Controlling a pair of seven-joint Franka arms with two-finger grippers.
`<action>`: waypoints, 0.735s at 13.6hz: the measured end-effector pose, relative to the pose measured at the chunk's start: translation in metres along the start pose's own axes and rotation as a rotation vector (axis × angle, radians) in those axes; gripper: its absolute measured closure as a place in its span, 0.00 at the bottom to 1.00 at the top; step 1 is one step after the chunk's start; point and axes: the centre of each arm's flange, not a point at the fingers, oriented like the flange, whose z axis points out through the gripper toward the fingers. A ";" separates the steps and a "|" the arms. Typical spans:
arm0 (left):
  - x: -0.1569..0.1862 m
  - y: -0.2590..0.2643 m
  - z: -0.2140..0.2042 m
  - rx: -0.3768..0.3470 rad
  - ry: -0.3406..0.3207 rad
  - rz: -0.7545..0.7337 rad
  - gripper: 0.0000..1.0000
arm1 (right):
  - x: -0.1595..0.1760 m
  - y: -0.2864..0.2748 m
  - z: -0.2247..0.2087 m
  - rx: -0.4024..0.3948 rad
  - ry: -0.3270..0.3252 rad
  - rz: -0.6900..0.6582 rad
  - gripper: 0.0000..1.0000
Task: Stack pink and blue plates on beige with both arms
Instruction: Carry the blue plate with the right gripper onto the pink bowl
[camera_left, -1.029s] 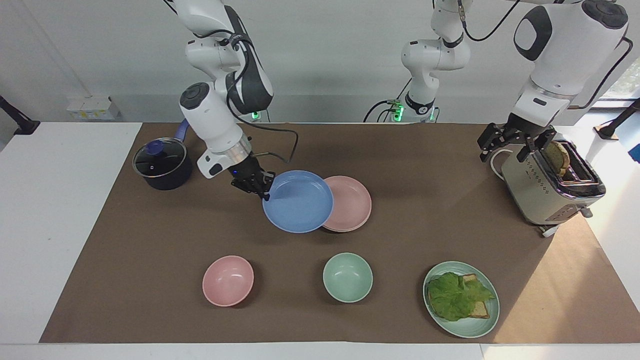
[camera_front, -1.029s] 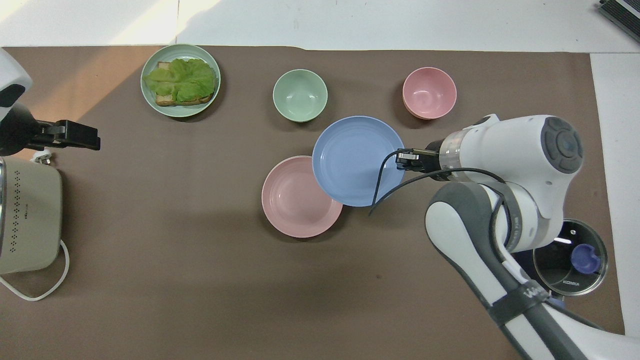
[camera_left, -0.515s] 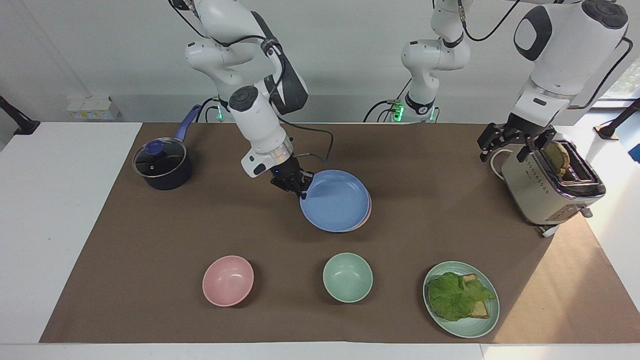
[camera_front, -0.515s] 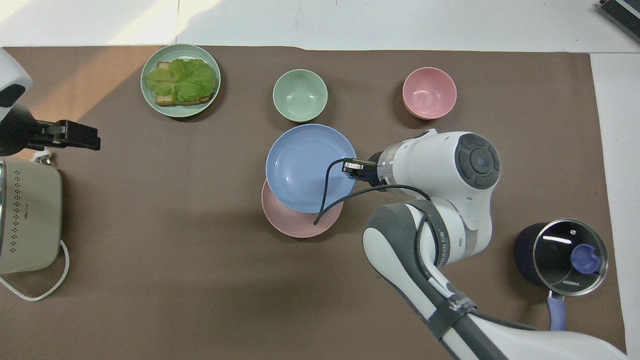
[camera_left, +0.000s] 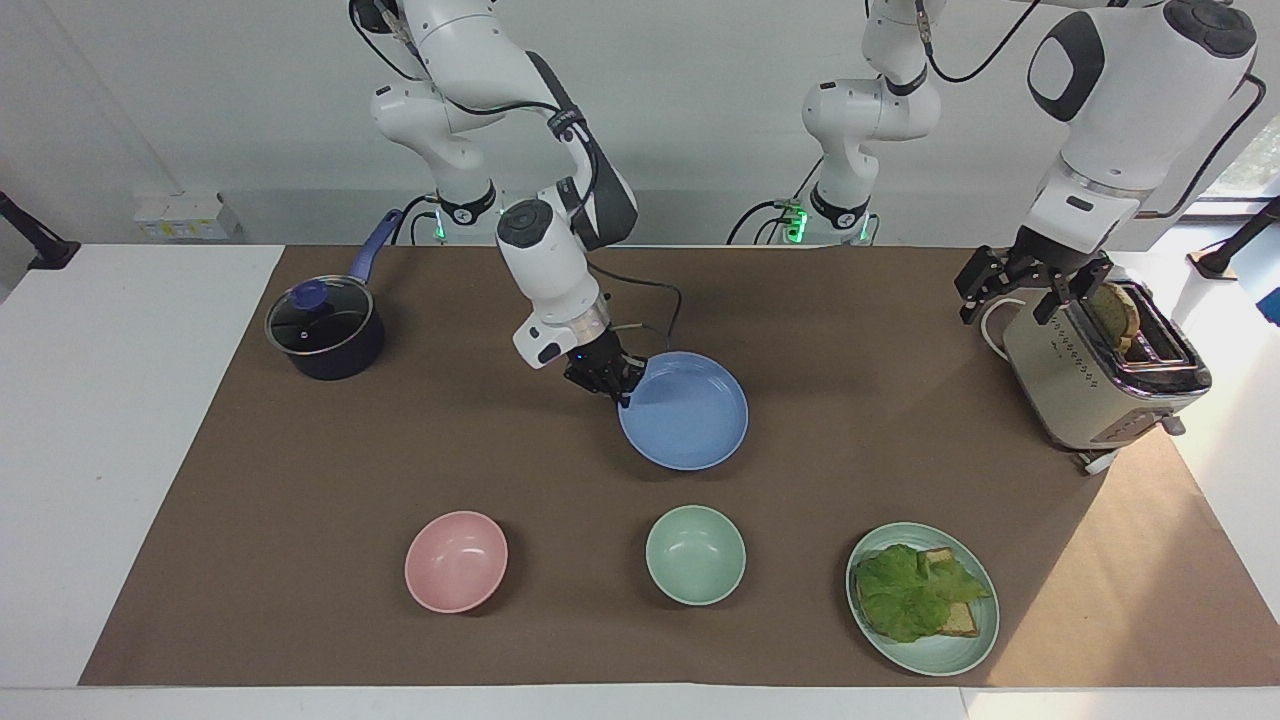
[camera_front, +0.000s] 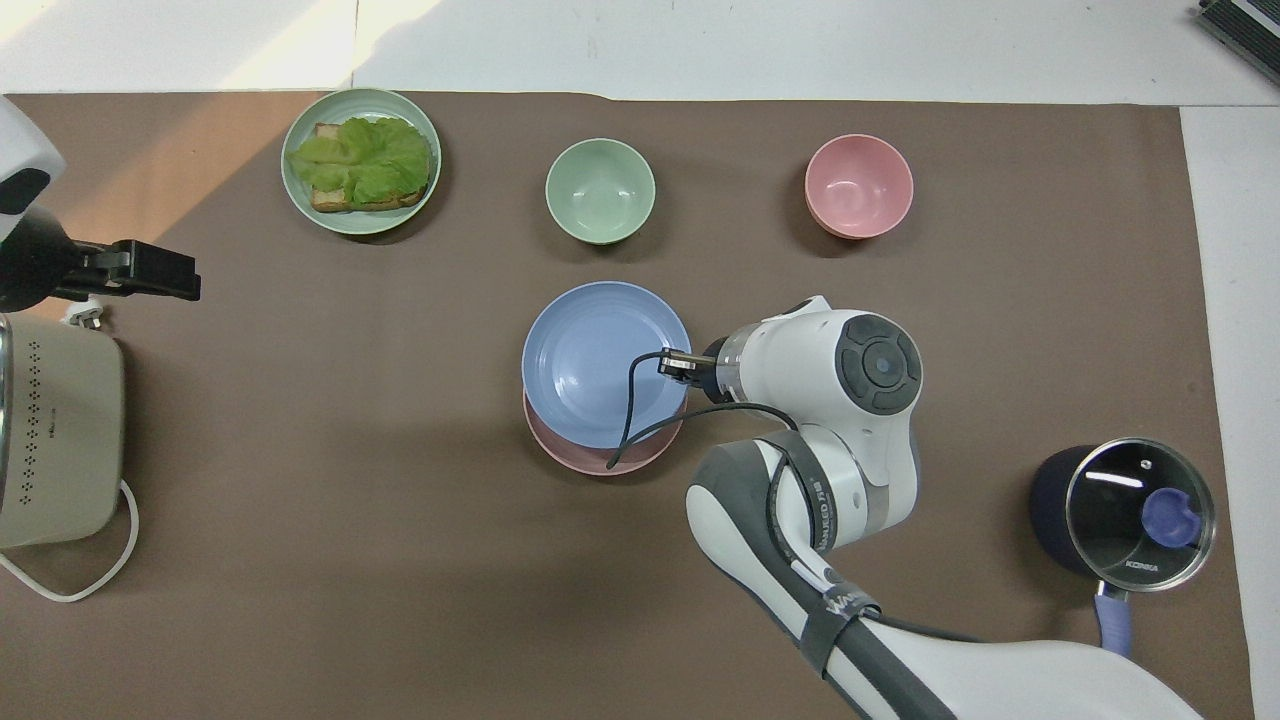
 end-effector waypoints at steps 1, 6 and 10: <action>0.000 0.000 0.000 0.000 0.000 0.000 0.00 | -0.003 0.001 0.004 -0.004 -0.004 -0.002 0.95; 0.000 0.000 0.000 0.000 0.000 0.000 0.00 | -0.007 0.003 0.008 -0.010 -0.010 -0.003 0.95; 0.000 0.000 0.000 0.000 0.000 0.000 0.00 | -0.008 0.004 0.009 -0.013 -0.014 -0.002 0.95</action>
